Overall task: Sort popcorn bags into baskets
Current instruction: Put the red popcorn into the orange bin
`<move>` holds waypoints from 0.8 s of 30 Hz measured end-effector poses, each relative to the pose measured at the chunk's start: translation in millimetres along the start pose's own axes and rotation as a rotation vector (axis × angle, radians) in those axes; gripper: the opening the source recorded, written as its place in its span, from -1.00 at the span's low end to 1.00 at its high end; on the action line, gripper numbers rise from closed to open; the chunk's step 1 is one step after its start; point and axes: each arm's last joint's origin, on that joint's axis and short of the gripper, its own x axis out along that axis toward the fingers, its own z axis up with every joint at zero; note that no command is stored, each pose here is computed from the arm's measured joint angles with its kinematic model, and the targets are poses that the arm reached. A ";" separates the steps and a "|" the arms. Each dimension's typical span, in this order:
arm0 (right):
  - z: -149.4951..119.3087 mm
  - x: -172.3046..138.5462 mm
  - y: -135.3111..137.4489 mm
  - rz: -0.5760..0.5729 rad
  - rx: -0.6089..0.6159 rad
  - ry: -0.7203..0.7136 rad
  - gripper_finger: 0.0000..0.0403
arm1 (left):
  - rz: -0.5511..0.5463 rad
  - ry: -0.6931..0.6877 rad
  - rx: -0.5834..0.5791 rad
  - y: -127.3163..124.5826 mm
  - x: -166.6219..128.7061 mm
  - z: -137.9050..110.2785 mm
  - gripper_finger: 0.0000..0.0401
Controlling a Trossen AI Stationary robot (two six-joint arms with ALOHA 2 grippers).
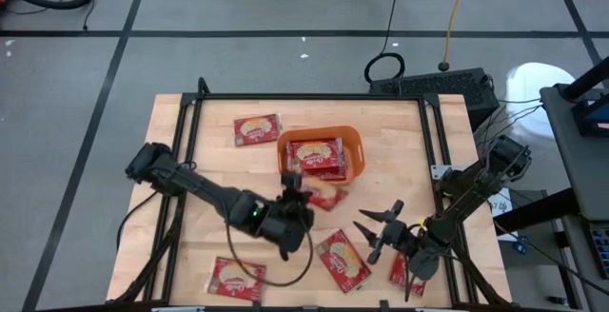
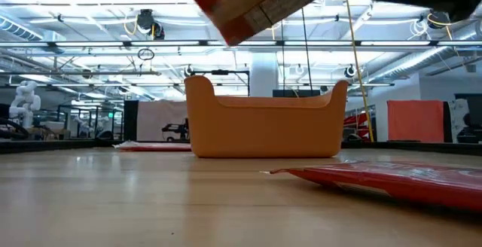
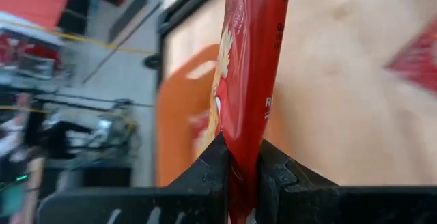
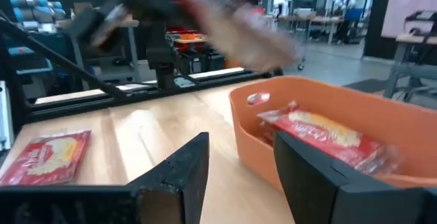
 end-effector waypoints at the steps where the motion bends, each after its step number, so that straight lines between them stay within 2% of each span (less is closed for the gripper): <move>1: -2.3 -1.0 -1.4 0.003 0.010 0.002 -0.21 | 0.030 0.013 0.002 7.1 4.3 -0.2 -0.82; 5: -5.4 -1.5 -3.7 0.003 0.016 0.004 -0.21 | 0.161 0.051 0.004 37.4 22.1 0.4 -0.82; 9: -5.6 -1.5 -3.8 0.005 0.013 0.005 -0.21 | 0.210 0.040 -0.038 59.5 37.0 2.5 -0.82; 12: -5.7 -1.5 -3.7 0.010 0.014 0.008 -0.21 | 0.240 0.063 -0.048 66.8 49.6 0.8 -0.82; 18: -6.9 -3.0 -1.5 0.078 0.051 0.043 -0.21 | 0.248 0.200 -0.018 50.7 74.9 -13.2 -0.82; 24: -7.4 -6.5 -0.5 0.095 0.054 0.048 -0.21 | 0.297 0.281 0.077 6.2 105.2 -16.6 -0.82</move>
